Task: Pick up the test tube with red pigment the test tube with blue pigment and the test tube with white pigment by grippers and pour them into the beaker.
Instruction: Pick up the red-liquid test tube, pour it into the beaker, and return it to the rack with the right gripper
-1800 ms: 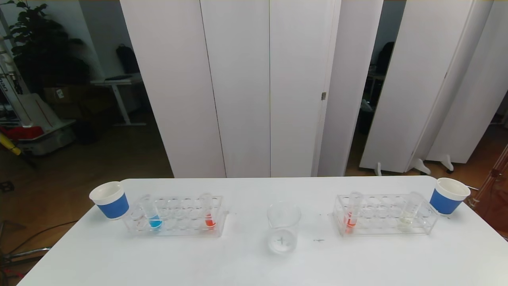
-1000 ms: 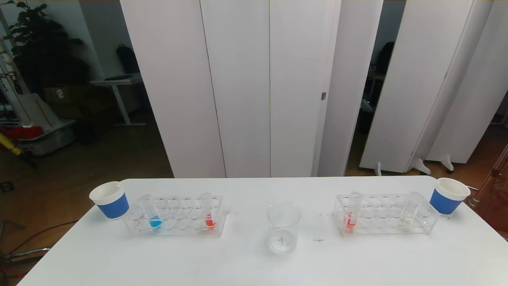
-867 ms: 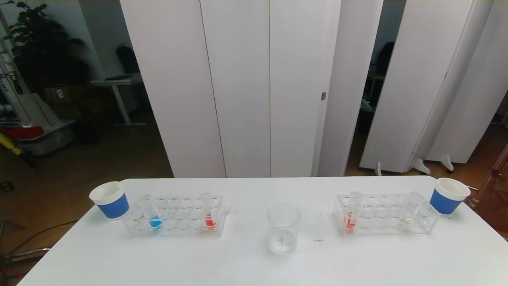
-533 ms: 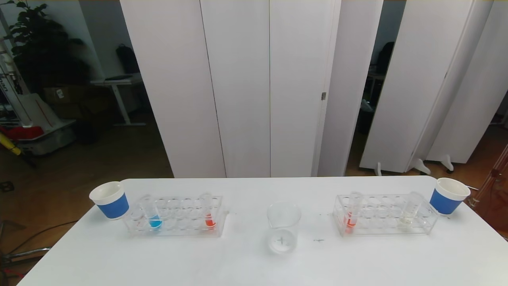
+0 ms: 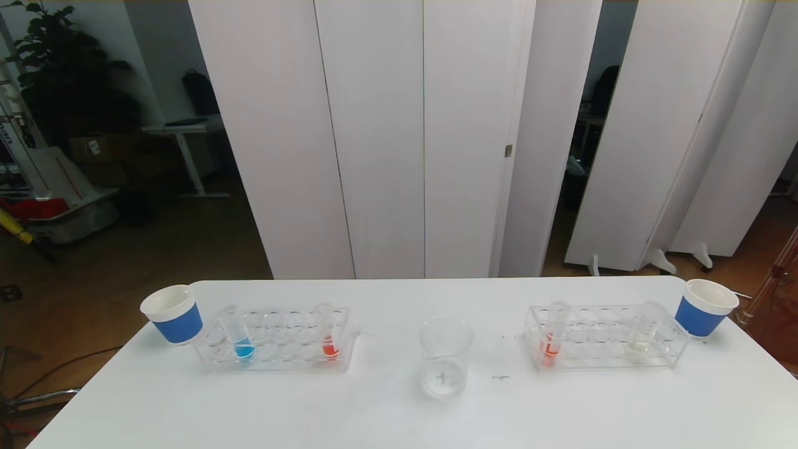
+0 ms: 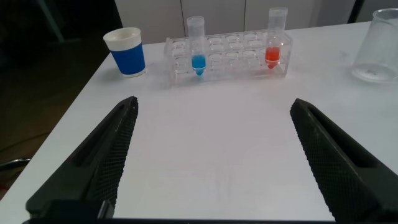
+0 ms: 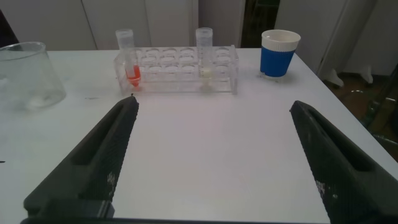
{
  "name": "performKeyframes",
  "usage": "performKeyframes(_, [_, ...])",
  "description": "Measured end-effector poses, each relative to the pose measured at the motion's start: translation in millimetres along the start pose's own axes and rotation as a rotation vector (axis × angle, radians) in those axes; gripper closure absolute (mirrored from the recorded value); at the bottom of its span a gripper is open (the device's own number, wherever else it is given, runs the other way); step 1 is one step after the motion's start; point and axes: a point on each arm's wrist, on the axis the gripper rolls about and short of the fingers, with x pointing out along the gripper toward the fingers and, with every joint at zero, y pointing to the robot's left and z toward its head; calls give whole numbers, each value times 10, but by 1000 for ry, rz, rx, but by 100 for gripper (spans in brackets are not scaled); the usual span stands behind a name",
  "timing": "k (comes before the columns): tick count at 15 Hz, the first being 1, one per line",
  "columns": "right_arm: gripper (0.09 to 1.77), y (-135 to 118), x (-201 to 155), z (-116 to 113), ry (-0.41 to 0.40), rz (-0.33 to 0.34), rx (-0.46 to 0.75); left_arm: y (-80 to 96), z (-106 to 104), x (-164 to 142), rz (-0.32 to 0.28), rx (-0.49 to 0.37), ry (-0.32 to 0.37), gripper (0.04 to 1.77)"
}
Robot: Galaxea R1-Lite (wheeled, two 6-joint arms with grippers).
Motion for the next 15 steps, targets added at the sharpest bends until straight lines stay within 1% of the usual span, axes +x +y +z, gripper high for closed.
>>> performKeyframes(8, [11,1,-8,17,1,-4,-7,0,0,0,0,0,0,6])
performKeyframes(10, [11,4,-50,101,20,-6,-7,0,0,0,0,0,0,6])
performKeyframes(12, [11,11,-123,255,32,-2,-8,0,0,0,0,0,0,6])
performKeyframes(15, [11,21,-176,513,5,-7,-9,0,0,0,0,0,0,6])
